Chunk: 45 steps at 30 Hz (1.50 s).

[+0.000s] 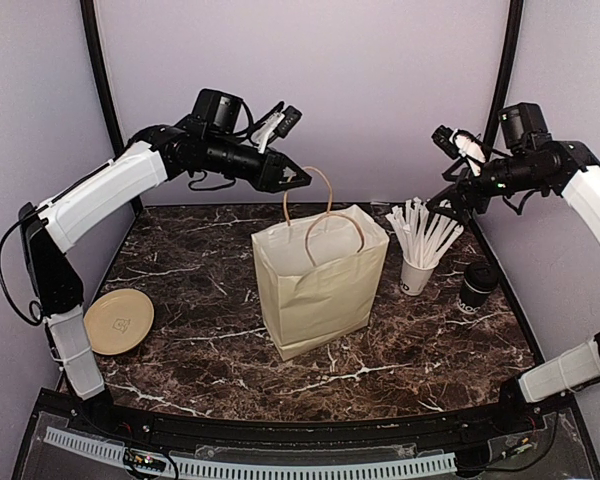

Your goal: Pack the takeout coffee

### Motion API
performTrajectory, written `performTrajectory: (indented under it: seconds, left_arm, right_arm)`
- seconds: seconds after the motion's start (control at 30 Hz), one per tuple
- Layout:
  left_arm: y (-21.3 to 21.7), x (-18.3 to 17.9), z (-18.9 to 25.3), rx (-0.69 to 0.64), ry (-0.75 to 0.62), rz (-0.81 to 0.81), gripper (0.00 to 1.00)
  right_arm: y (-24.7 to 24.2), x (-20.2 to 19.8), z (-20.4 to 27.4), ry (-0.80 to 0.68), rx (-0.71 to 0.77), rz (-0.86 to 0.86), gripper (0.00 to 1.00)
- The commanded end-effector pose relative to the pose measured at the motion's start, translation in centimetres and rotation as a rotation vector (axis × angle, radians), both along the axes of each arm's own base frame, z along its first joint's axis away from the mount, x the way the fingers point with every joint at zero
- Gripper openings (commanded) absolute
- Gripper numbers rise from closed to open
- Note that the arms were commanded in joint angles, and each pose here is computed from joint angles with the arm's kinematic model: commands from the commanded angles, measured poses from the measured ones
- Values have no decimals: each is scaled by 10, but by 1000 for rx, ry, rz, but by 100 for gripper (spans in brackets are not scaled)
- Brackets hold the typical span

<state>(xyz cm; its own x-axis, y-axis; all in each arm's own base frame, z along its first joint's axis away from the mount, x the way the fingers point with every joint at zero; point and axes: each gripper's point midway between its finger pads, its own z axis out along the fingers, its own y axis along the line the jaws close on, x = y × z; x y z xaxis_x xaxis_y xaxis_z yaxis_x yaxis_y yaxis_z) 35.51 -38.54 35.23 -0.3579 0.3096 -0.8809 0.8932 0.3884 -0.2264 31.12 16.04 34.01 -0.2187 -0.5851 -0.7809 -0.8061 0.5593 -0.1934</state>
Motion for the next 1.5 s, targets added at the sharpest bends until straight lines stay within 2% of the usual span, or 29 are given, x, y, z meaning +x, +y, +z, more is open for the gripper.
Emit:
performTrajectory:
  seconds: [0.0,0.07,0.1,0.17,0.37,0.47,0.53,0.6,0.8,1.03,1.27,1.47]
  left_arm:
    - [-7,-18,17,-59,36,-105,25]
    - [-9,-20,20,-69,45,-121,17]
    - [-10,-22,24,-78,41,-133,7]
    - [-10,-23,30,-86,35,-133,0]
    - [-8,-30,55,-120,-35,-139,0]
    - [-17,-50,60,-105,-76,-175,0]
    - [-25,-70,53,-81,-84,-215,0]
    - [-33,-90,27,-29,-65,-250,0]
    - [-41,-155,9,12,-65,-326,0]
    - [-37,-228,9,-83,-18,-449,0]
    - [-43,-265,-17,-65,82,-530,0]
    - [-46,-264,-20,-58,61,-522,0]
  right_arm:
    - [1,3,12,-35,61,-1,99]
    - [-1,5,11,-33,65,-8,99]
    - [-2,6,11,-30,66,-8,99]
    - [-2,8,10,-24,70,-11,99]
    - [-4,14,17,-40,80,-26,99]
    - [-5,15,15,-35,82,-30,99]
    - [-5,14,11,-28,81,-29,99]
    - [-6,13,8,-28,76,-33,99]
    - [-7,8,0,-17,67,-30,99]
    - [-14,8,-13,-9,28,-48,99]
    - [-20,9,-20,-7,12,-84,99]
    - [-32,11,-24,-15,-6,-145,99]
